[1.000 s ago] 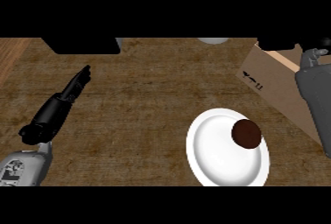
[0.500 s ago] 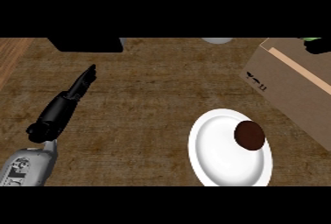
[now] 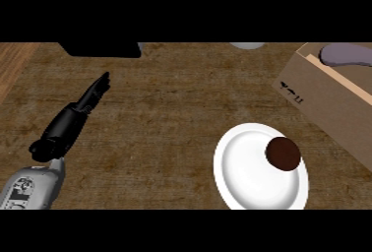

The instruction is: Pick the eggplant from the plate and place it in the cardboard box

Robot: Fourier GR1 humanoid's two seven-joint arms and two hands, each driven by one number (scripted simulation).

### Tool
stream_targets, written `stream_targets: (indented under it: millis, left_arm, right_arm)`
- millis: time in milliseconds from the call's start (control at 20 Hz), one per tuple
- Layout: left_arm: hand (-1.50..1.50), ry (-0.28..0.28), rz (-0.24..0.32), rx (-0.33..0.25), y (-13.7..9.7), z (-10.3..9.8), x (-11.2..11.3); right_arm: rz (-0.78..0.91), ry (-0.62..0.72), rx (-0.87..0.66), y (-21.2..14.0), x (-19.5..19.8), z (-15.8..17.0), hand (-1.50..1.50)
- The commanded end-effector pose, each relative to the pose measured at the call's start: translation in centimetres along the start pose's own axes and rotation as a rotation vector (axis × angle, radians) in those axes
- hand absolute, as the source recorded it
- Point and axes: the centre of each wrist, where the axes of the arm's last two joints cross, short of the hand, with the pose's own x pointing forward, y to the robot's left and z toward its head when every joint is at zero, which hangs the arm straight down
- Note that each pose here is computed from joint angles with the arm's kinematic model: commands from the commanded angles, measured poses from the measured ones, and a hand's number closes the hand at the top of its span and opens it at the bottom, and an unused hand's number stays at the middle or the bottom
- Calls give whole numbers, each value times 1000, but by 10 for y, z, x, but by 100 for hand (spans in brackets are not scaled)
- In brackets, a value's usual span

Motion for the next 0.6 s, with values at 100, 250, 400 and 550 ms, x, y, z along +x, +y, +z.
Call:
stream_targets:
  millis: [100,250,400,550]
  left_arm:
    - [0,-13,14,-5,-10,9,3]
    - [0,-4,-1,9,3,0,11]
    - [0,12,4,15,-1,-4,-5]
    - [0,-5,2,9,-5,-1,0]
  right_arm:
    - [-16,-79,202,15,-37,1,-150]
    - [-80,-191,153,24,-39,-1,-150]
    - [-262,-311,14,2,-26,-2,-150]
    - [-647,-378,-127,2,-18,-7,-150]
